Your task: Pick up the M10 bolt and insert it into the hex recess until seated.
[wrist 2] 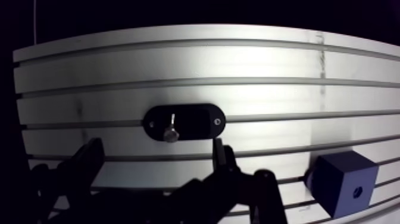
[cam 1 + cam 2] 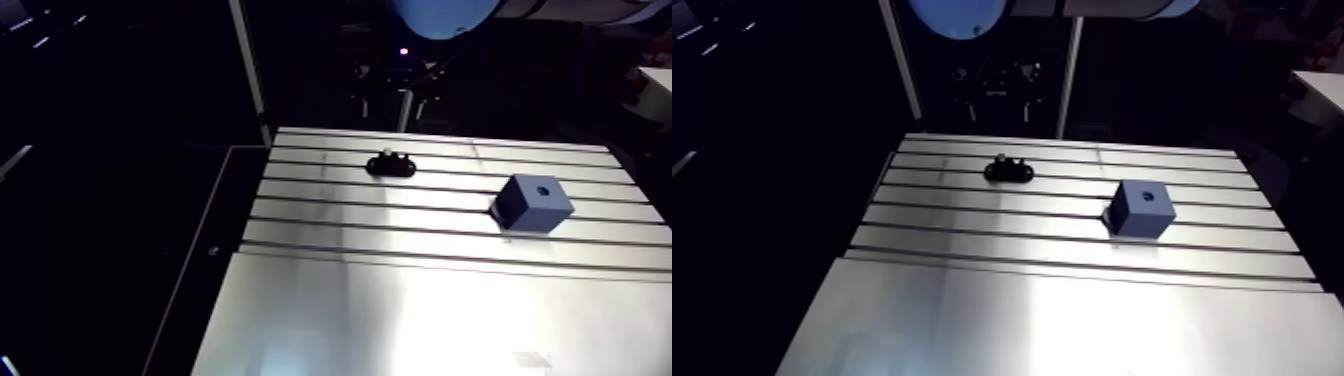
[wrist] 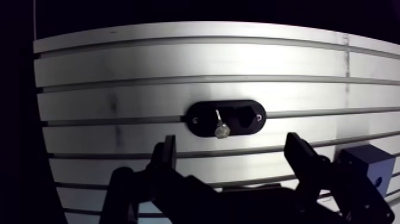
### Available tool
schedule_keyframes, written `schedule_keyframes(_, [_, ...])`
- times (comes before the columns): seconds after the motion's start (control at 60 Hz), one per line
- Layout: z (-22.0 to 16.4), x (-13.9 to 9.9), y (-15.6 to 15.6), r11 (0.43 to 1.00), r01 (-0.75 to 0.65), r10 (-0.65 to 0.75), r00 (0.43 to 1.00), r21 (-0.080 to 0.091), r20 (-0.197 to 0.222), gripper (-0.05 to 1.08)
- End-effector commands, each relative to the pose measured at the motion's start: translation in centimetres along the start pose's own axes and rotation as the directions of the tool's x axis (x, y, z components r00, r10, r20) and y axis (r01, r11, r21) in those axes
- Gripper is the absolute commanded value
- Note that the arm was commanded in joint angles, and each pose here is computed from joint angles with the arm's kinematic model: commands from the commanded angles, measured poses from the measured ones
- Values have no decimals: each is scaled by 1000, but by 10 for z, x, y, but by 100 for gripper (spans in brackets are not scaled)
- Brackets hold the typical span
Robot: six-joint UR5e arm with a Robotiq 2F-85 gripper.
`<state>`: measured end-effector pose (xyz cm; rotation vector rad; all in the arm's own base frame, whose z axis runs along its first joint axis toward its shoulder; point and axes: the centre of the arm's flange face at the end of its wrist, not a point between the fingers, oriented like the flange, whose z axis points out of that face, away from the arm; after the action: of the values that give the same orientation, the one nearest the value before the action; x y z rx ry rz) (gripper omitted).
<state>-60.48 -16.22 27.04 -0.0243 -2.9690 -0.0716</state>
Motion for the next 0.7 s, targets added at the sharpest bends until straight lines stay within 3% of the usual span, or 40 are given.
schedule_keyframes(0.017, [10, -12, -4, 1000, 10, -10, 1000, 1, 23, 17])
schedule_keyframes(0.183, [16, -10, -5, 1000, 29, -29, 1000, 7, 6, 30])
schedule_keyframes(0.7, [32, -17, -1, 998, 66, -66, 997, 3, 34, 37])
